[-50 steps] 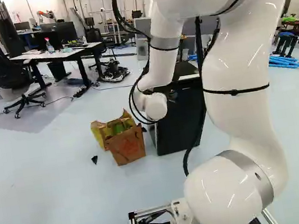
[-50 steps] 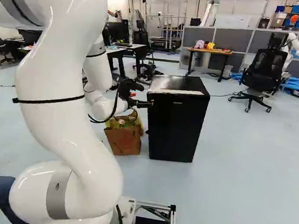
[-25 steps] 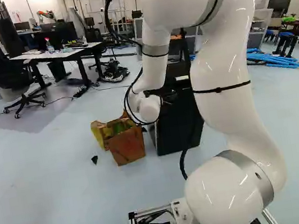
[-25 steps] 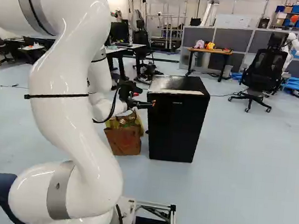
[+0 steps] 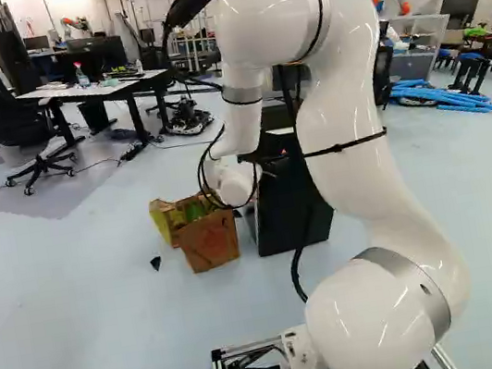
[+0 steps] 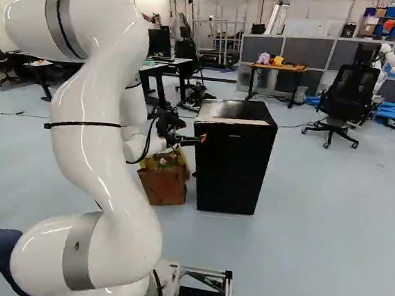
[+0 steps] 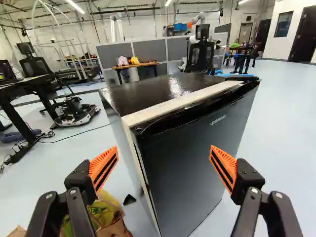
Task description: Grab a drink from the fridge
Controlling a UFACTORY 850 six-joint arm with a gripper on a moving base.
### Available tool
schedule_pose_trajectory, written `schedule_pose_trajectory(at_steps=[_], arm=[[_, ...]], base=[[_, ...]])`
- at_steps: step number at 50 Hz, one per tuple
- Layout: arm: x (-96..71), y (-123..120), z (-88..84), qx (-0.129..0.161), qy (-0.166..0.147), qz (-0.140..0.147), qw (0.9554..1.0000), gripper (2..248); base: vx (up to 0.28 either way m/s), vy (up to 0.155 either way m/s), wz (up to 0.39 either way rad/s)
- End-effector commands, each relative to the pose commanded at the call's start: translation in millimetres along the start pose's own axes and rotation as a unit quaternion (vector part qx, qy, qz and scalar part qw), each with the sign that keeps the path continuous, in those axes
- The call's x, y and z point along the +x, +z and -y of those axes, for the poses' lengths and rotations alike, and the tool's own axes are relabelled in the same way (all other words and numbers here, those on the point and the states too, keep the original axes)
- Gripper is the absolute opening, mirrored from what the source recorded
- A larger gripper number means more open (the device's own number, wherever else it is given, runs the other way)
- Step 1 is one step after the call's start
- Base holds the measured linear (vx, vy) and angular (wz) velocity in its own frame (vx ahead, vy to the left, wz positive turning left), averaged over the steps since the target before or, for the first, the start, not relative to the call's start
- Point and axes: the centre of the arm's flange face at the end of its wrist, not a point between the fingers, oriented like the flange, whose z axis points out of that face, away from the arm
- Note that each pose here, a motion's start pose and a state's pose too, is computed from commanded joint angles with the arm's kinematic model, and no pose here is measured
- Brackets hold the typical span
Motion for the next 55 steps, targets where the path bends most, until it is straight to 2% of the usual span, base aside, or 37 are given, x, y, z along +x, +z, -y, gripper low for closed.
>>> schedule_pose_trajectory(at_steps=[7, 20, 55], arm=[[-7.5, 3, 5.2, -0.012, 0.000, -0.011, 0.9999, 247], [-6.0, 9, 14.6, -0.031, 0.010, -0.038, 0.9988, 247], [-8.2, 35, 29.3, -0.039, 0.024, -0.045, 0.9979, 247]], base=[[0.000, 0.000, 0.000], [0.000, 0.000, 0.000], [0.000, 0.000, 0.000]])
